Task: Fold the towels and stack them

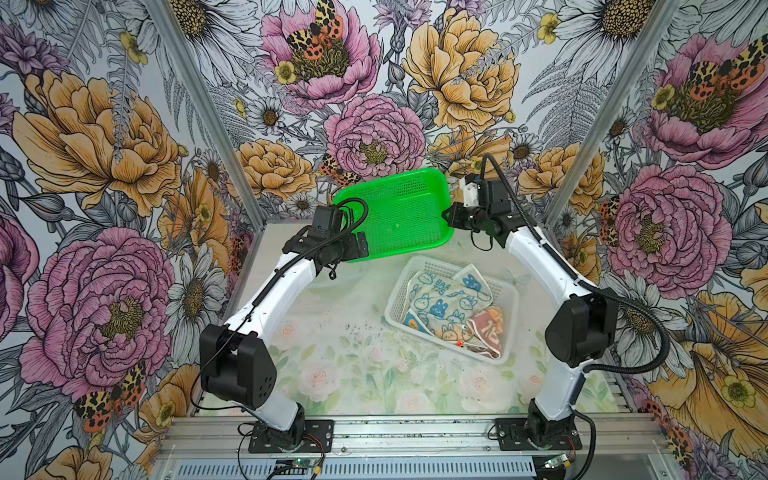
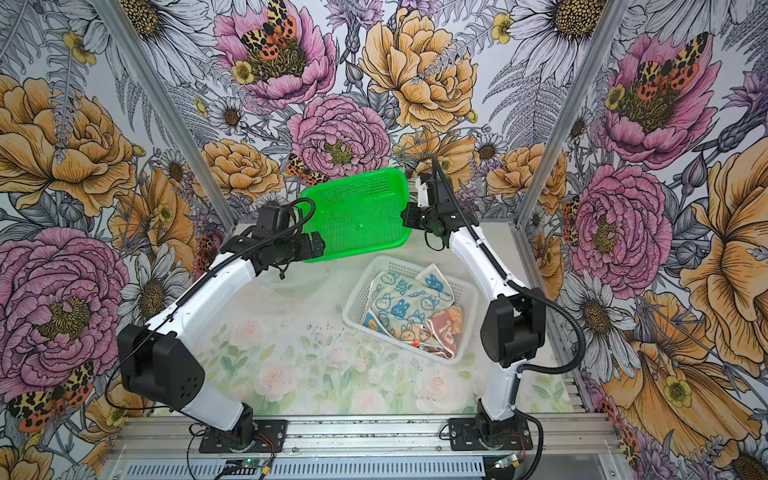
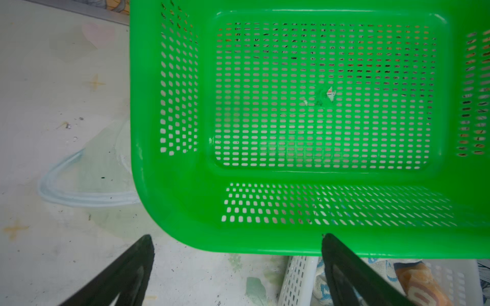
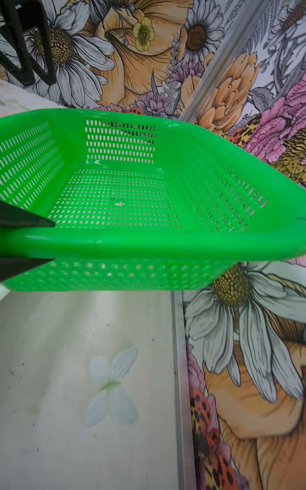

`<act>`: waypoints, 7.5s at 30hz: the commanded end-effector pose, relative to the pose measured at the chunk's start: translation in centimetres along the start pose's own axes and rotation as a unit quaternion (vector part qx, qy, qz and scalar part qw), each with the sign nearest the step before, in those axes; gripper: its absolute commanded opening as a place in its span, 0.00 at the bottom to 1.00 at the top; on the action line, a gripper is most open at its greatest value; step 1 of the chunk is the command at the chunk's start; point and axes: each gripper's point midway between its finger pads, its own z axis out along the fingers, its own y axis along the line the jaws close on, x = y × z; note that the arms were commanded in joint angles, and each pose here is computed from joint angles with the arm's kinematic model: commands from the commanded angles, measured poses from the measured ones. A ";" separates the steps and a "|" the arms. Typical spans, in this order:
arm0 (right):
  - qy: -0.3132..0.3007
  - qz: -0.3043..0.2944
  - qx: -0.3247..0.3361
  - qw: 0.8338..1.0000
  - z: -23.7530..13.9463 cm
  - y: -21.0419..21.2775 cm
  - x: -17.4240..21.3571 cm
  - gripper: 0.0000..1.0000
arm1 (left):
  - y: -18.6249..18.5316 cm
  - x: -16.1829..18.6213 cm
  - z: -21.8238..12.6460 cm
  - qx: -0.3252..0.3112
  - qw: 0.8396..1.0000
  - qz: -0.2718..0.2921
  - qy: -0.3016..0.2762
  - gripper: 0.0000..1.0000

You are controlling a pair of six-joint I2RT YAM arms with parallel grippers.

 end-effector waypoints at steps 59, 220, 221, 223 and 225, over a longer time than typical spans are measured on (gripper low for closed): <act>0.128 -0.092 0.175 0.972 -4.2 -5.8 10.4 0.89 | -4.8 5.7 0.6 0.030 0.998 0.048 0.025 0.99; 0.027 0.137 0.030 0.990 27.0 10.0 16.1 0.11 | 9.7 5.5 -4.4 0.005 0.986 -0.166 -0.001 0.99; 0.027 0.136 0.026 0.990 27.0 10.2 16.0 0.15 | 9.8 5.5 -4.3 0.004 0.986 -0.167 0.000 0.99; 0.026 0.131 0.015 0.991 26.7 10.8 15.4 0.25 | 9.7 5.5 -4.3 0.005 0.986 -0.169 0.000 0.99; 0.022 0.126 0.005 0.992 26.0 11.4 14.4 0.40 | 9.5 5.3 -4.7 0.008 0.985 -0.174 -0.005 0.99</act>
